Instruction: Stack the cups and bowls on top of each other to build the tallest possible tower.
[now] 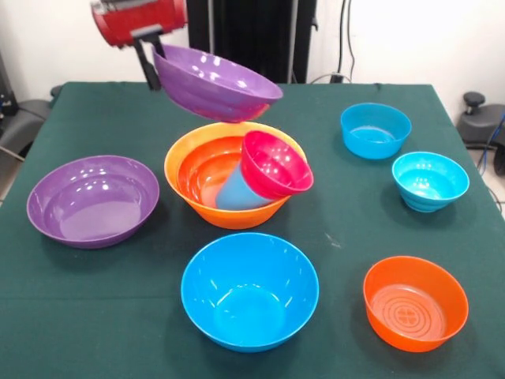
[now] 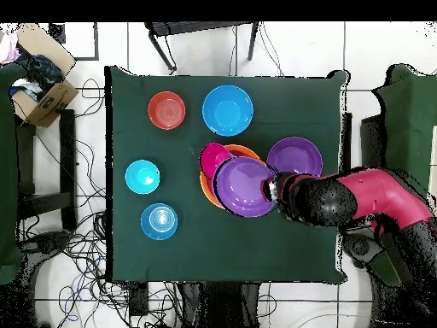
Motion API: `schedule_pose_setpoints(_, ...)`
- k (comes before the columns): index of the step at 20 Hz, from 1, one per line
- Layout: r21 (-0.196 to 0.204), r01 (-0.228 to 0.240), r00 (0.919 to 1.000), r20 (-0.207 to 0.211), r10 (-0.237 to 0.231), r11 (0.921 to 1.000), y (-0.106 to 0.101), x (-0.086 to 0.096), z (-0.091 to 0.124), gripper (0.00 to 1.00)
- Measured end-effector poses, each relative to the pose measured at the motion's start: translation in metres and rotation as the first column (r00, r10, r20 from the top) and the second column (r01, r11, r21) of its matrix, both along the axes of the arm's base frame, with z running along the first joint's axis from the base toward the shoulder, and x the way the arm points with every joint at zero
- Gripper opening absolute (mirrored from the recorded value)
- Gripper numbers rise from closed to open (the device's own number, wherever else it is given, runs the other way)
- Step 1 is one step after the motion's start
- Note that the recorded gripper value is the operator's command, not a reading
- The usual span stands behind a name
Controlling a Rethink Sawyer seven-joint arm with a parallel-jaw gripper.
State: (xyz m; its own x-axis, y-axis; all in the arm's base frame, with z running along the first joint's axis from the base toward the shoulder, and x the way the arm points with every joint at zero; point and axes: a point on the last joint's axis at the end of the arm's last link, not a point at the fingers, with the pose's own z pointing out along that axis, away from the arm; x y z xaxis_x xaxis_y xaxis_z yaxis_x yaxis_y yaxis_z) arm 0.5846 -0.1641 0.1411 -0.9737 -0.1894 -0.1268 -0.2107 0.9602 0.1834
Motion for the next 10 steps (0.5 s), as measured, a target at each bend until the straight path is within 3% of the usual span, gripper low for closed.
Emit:
schedule_pose_setpoints(4,-0.049,0.000,0.9996,-0.028,-0.002,0.9988,-0.009,-0.002,0.016,0.00)
schedule_pose_setpoints(5,-0.094,-0.004,0.9990,-0.045,0.000,0.9955,-0.015,-0.004,0.028,0.00)
schedule_pose_setpoints(8,-0.142,-0.008,0.9984,-0.056,0.000,0.9898,-0.022,-0.006,0.039,0.00)
schedule_pose_setpoints(10,-0.197,-0.015,0.9986,-0.052,0.005,0.9802,-0.028,-0.005,0.048,0.00)
